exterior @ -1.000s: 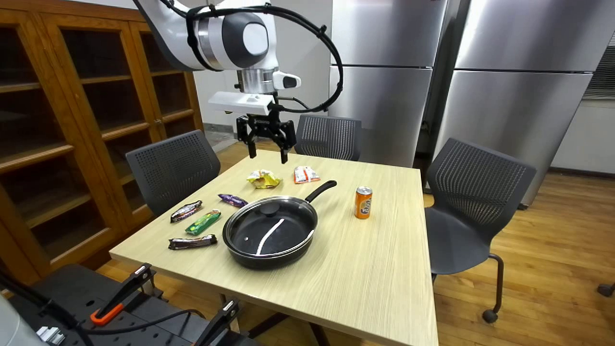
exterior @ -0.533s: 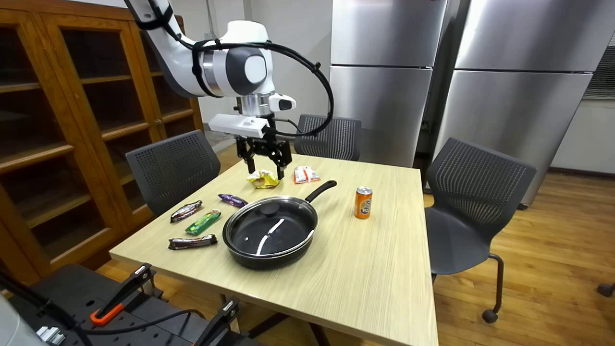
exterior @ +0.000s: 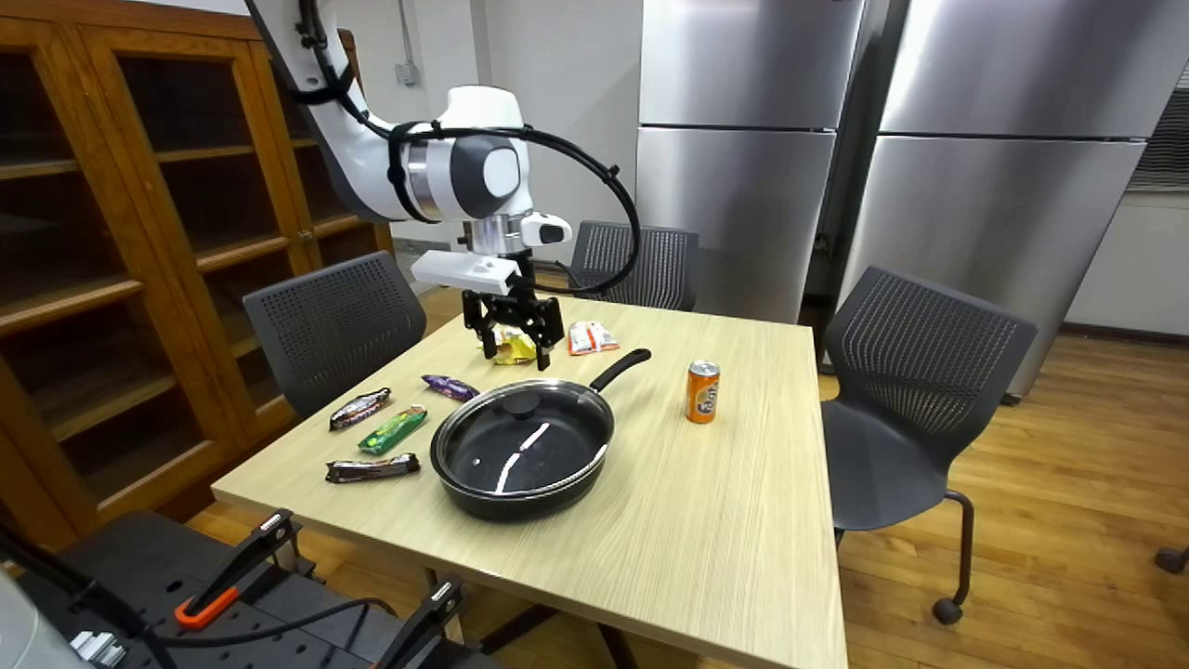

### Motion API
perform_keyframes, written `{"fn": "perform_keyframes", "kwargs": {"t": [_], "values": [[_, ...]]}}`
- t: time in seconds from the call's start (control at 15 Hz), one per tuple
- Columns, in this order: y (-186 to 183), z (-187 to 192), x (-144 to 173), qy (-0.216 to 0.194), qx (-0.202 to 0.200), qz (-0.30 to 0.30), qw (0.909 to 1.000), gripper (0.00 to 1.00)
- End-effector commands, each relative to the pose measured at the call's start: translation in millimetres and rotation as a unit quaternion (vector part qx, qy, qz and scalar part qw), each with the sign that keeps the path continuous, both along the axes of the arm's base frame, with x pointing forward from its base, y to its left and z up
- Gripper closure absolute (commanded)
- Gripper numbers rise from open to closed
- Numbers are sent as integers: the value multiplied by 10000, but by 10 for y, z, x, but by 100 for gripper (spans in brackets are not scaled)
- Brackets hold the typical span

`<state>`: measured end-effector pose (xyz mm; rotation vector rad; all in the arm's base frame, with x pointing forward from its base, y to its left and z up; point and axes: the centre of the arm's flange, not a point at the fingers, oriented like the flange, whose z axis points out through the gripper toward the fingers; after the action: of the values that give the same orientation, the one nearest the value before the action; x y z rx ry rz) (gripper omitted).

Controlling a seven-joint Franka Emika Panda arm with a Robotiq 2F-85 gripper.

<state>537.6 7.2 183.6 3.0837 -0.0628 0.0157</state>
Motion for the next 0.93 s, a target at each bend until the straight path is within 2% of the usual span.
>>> {"fn": "perform_keyframes", "kwargs": {"t": [0.0,0.27,0.33,0.73,0.87], "values": [[41,-146,165,36,-62,-104,9999,0],[49,-217,237,49,-137,-158,9998,0],[6,-212,122,81,-27,-42,10000,0],[13,-228,173,54,-58,-82,9999,0],[19,-214,149,10,-241,-274,9993,0]]}}
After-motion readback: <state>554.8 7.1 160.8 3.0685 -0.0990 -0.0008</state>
